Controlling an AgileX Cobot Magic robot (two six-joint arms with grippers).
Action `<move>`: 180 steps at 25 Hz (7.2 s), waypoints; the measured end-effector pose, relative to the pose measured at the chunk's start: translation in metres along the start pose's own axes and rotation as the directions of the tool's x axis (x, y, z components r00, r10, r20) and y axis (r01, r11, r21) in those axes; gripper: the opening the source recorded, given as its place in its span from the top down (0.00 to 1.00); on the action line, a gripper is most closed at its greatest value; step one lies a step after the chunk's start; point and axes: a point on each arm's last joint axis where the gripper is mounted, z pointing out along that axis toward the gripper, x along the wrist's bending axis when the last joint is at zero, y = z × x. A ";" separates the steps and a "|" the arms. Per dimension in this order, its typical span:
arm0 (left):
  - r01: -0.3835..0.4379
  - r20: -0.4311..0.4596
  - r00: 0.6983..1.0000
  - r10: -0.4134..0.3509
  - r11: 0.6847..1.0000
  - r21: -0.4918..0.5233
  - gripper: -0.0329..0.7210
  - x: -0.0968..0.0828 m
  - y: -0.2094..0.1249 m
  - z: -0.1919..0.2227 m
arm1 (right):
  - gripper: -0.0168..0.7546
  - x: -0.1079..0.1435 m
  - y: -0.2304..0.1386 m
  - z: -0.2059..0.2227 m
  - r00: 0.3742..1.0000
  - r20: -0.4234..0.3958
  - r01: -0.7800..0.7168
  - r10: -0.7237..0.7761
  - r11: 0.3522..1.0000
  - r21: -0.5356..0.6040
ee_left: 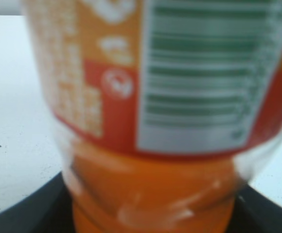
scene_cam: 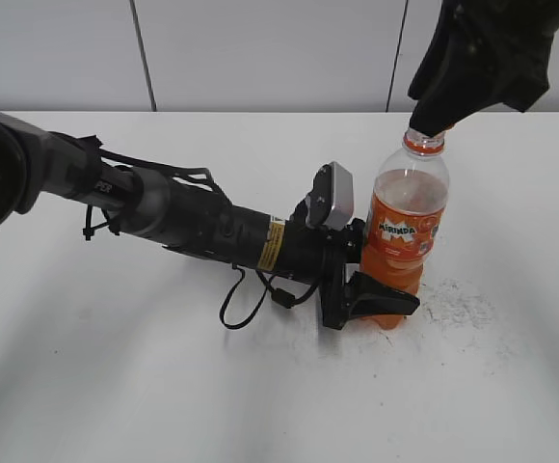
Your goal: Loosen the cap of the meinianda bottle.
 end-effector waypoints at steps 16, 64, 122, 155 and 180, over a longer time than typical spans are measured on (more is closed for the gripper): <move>0.000 0.000 1.000 0.000 1.000 0.000 0.28 0.000 0.000 0.000 | 0.63 -0.015 -0.053 -0.039 0.776 0.124 -0.618 0.618 0.785 -0.043; 0.025 -0.003 1.000 -0.025 0.997 0.072 0.09 0.000 -0.013 -0.002 | 0.25 0.035 -0.192 0.140 0.166 0.198 -0.966 0.966 0.200 -0.164; 0.772 -0.977 0.165 -0.134 0.634 0.044 0.20 -0.134 0.213 -0.240 | 0.25 0.130 -0.117 -0.013 0.490 0.002 -0.852 0.872 0.479 -0.211; 0.537 -0.899 0.351 -0.261 0.843 -0.035 0.23 -0.351 0.148 -0.331 | 0.25 0.274 -0.168 -0.037 0.427 0.372 -0.686 0.824 0.563 -0.461; 0.510 -0.957 -0.065 -0.283 0.815 -0.276 0.27 -0.363 0.147 -0.340 | 0.25 0.279 -0.168 -0.039 0.426 0.376 -0.661 0.823 0.567 -0.491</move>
